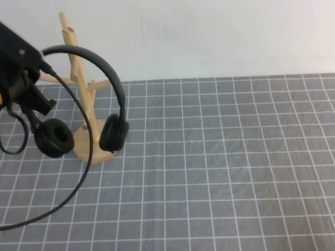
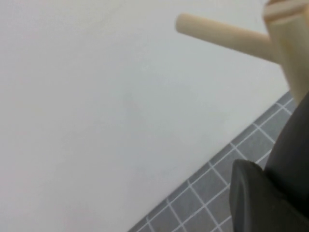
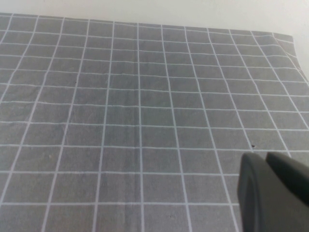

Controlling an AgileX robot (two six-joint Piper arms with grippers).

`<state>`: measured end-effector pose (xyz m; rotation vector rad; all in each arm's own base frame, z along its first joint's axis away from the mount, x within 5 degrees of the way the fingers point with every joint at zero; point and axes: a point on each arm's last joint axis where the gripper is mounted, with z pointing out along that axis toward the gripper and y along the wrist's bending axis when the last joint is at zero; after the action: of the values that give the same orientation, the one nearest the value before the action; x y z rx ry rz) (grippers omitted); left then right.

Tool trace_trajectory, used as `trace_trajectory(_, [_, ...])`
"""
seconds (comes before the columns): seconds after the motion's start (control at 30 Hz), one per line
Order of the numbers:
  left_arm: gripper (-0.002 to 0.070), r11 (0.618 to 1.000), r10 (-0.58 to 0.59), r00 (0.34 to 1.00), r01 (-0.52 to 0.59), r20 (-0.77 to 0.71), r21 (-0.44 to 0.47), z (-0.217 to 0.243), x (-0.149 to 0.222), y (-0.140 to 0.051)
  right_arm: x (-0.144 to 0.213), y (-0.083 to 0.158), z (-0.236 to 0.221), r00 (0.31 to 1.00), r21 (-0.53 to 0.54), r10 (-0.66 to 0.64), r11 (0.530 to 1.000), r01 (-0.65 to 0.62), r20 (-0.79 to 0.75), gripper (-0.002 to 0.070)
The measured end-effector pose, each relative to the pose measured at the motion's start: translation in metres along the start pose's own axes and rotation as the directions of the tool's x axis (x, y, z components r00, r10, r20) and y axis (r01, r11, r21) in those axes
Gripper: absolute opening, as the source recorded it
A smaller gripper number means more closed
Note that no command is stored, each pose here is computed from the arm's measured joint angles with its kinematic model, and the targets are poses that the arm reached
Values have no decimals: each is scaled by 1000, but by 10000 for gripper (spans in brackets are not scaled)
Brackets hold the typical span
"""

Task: Take out the headphones from the headphone stand
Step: Pick up the headphones from the headphone stand, then place the headphones on the table

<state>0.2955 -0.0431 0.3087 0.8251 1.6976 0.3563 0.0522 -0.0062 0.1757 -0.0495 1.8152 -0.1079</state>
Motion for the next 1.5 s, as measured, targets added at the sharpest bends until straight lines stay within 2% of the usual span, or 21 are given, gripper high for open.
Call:
trace_trajectory(0.3, [57,996,-6,1000,6,0,-84,-32,-14,17,0,0,0,1000,0,0,1000,0,0,-6])
trace_trajectory(0.37, [55,991,-53,997,58,48,-119,-49,-23,23,0,0,0,1000,0,0,1000,0,0,-6])
trace_trajectory(0.47, [55,962,-212,968,231,136,-147,-75,-35,31,0,0,0,1000,0,0,1000,0,0,-6])
trace_trajectory(0.53, [55,937,-293,941,318,169,-144,-91,-42,31,0,0,0,1000,0,0,1000,0,0,-6])
trace_trajectory(0.6, [55,925,-337,925,360,174,-123,-101,-48,26,0,0,0,1000,0,0,1000,0,0,-6])
trace_trajectory(0.7, [55,914,-392,906,403,157,-39,-108,-58,8,0,0,0,1000,0,0,1000,0,0,-6])
trace_trajectory(0.93, [55,865,-459,882,415,107,282,-107,-94,-55,0,0,0,1000,0,0,1000,0,0,-6])
trace_trajectory(1.03, [55,836,-465,884,423,41,350,-90,-110,-78,0,0,0,1000,0,0,1000,0,0,-6])
trace_trajectory(1.13, [55,839,-413,909,401,-51,366,-65,-123,-102,0,0,0,1000,0,0,1000,0,0,-6])
trace_trajectory(1.27, [55,870,-314,936,350,-156,347,-21,-139,-128,0,0,0,1000,0,0,1000,0,0,-6])
trace_trajectory(1.4, [55,893,-233,932,319,-279,318,33,-146,-159,0,0,0,1000,0,0,1000,0,0,-6])
trace_trajectory(1.5, [55,899,-163,917,290,-363,327,65,-149,-181,0,0,0,1000,0,0,1000,0,0,-6])
